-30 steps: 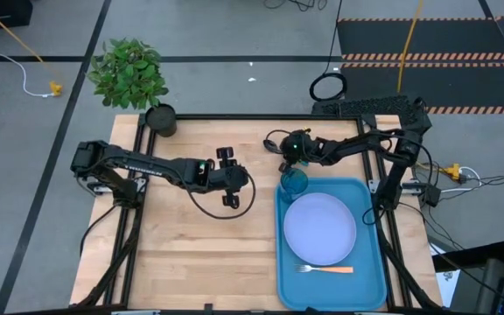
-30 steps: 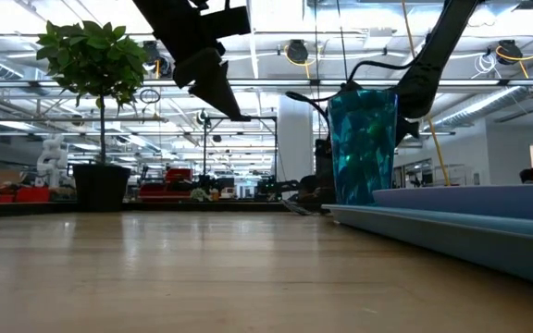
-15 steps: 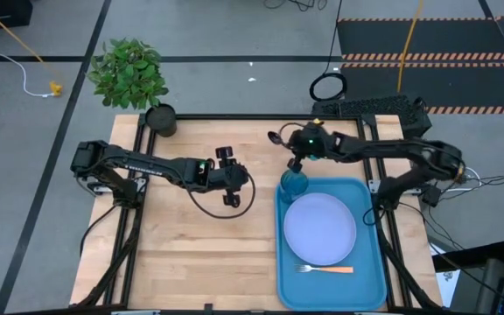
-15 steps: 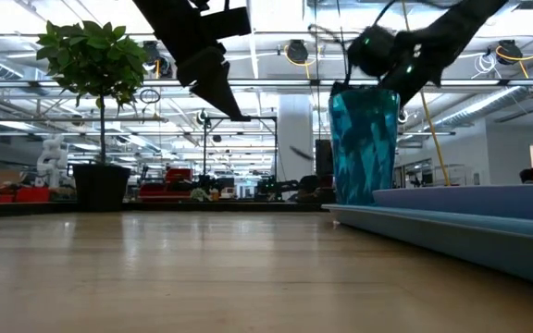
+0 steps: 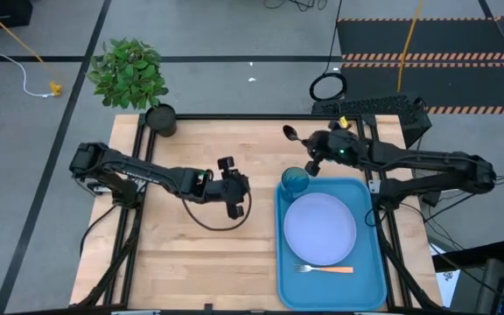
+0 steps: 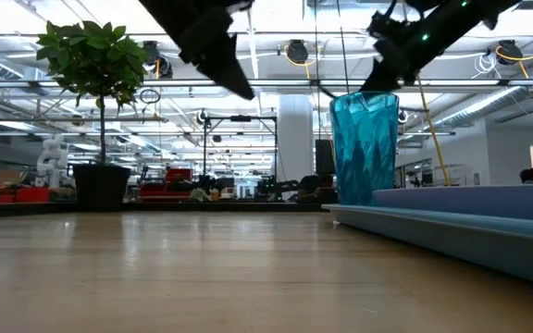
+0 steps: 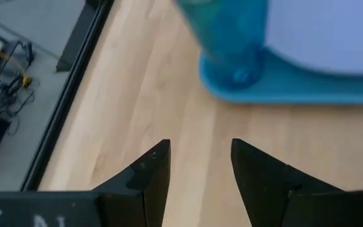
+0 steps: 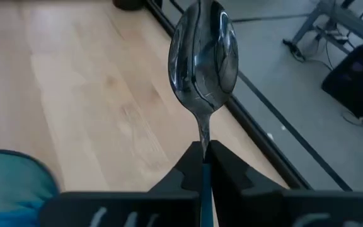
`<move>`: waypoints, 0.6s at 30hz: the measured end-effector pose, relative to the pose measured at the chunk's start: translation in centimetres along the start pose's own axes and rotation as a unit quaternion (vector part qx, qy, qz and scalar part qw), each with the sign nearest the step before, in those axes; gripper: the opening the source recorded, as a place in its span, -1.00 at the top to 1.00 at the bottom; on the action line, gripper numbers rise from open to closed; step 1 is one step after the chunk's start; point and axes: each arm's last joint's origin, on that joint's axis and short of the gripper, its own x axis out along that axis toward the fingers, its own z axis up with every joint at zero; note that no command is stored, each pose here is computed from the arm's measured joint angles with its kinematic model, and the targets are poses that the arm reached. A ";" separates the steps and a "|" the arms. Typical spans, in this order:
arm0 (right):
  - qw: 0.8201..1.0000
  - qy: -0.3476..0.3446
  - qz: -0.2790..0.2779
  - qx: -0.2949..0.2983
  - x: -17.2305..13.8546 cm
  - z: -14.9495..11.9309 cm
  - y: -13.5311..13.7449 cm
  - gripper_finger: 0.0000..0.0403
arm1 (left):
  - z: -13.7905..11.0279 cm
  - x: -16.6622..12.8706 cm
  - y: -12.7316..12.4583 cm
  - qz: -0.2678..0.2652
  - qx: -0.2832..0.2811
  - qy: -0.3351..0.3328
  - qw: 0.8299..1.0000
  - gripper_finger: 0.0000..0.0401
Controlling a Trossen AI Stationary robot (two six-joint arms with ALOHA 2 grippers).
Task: Pick and place plate/cup/fork/spoon on tray
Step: Put the blue spoon on the blue tray at the left side of the orange fork
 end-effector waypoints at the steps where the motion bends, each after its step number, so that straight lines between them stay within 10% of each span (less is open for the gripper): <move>1: 1.000 -0.006 0.004 0.002 -0.5 0.1 0.0 0.99 | 0.2 -0.2 -0.3 -0.003 -0.002 -0.011 1.000 0.15; 18: 0.990 -0.055 0.124 0.039 -7.3 -0.4 2.1 0.99 | 1.1 -1.6 -2.8 -0.035 -0.014 -0.070 0.997 0.15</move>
